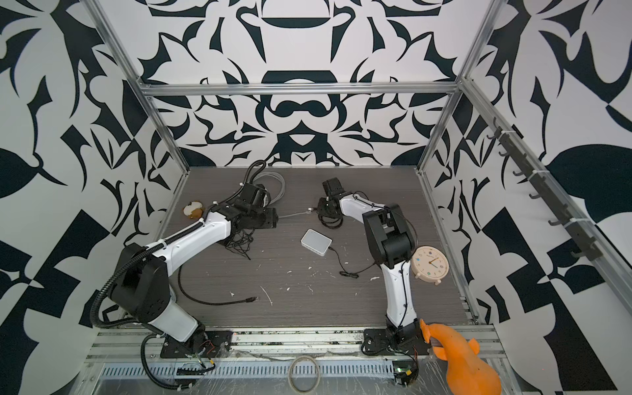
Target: Insert the plug into the switch port
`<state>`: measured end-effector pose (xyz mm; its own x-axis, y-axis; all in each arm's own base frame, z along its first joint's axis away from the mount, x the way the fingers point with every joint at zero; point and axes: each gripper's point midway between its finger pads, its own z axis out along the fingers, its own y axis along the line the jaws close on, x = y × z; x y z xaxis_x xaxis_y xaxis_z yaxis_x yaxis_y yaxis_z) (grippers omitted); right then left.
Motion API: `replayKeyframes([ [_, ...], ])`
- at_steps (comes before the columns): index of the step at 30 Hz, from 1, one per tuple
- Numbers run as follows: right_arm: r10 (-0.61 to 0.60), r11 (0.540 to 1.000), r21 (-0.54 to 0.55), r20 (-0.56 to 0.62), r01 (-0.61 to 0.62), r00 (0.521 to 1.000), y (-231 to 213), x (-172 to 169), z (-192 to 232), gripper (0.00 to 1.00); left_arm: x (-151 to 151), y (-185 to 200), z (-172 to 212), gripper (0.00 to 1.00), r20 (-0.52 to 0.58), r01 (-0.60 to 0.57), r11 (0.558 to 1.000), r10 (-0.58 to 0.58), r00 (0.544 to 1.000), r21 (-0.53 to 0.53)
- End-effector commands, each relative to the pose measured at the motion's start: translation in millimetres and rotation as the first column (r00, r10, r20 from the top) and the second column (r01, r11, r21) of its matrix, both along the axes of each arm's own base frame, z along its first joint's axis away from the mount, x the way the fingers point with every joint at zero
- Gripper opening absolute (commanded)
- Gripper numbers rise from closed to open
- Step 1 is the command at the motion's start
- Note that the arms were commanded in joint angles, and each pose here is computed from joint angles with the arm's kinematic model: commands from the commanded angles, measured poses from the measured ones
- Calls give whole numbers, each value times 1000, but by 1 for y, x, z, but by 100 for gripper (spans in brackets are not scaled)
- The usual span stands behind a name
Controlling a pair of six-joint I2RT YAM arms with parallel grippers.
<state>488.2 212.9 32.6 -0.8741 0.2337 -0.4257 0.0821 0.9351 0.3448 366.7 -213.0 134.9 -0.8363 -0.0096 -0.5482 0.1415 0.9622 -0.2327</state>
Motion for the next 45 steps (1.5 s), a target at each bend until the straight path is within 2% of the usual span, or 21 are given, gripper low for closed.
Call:
replayKeyframes([
  [1, -56, 998, 2, 15, 56, 998, -1, 10, 12, 17, -4, 2, -3, 61, -12, -2, 1000, 2, 1000, 0],
  [5, -63, 998, 7, -12, 63, 998, 0, 9, 4, 8, -5, 3, -2, 61, -6, 0, 1000, 0, 1000, -4],
  [7, -63, 997, 34, -23, 64, 998, 0, 9, -1, 0, -6, 3, -3, 61, -8, 0, 1000, 0, 1000, -4],
  [13, -39, 995, 88, 3, 39, 999, 0, 9, 11, 0, -8, 5, -5, 61, -8, -3, 1000, 3, 1000, -3],
  [19, 25, 994, 102, 126, -38, 992, 1, 6, 69, 0, -9, 7, -1, 61, 2, -7, 1000, 7, 1000, -2],
  [23, 60, 991, 111, 158, -78, 986, 0, -7, 95, 0, -8, 6, 0, 61, 3, -10, 1000, 10, 1000, -5],
  [29, 92, 979, 166, 161, -119, 983, 5, -44, 110, 0, -7, 1, 3, 61, -3, -12, 999, 12, 1000, -38],
  [32, 135, 969, 186, 157, -164, 978, 22, -77, 111, 0, -8, 4, 8, 61, 5, -26, 999, 27, 1000, -37],
  [38, 197, 951, 219, 123, -220, 973, 73, -143, 90, 0, -11, 24, 18, 62, 15, -82, 996, 82, 996, -17],
  [45, 188, 956, 210, 86, -202, 978, 117, -189, 62, 0, -26, 42, 14, 63, -1, -110, 994, 110, 994, 2],
])
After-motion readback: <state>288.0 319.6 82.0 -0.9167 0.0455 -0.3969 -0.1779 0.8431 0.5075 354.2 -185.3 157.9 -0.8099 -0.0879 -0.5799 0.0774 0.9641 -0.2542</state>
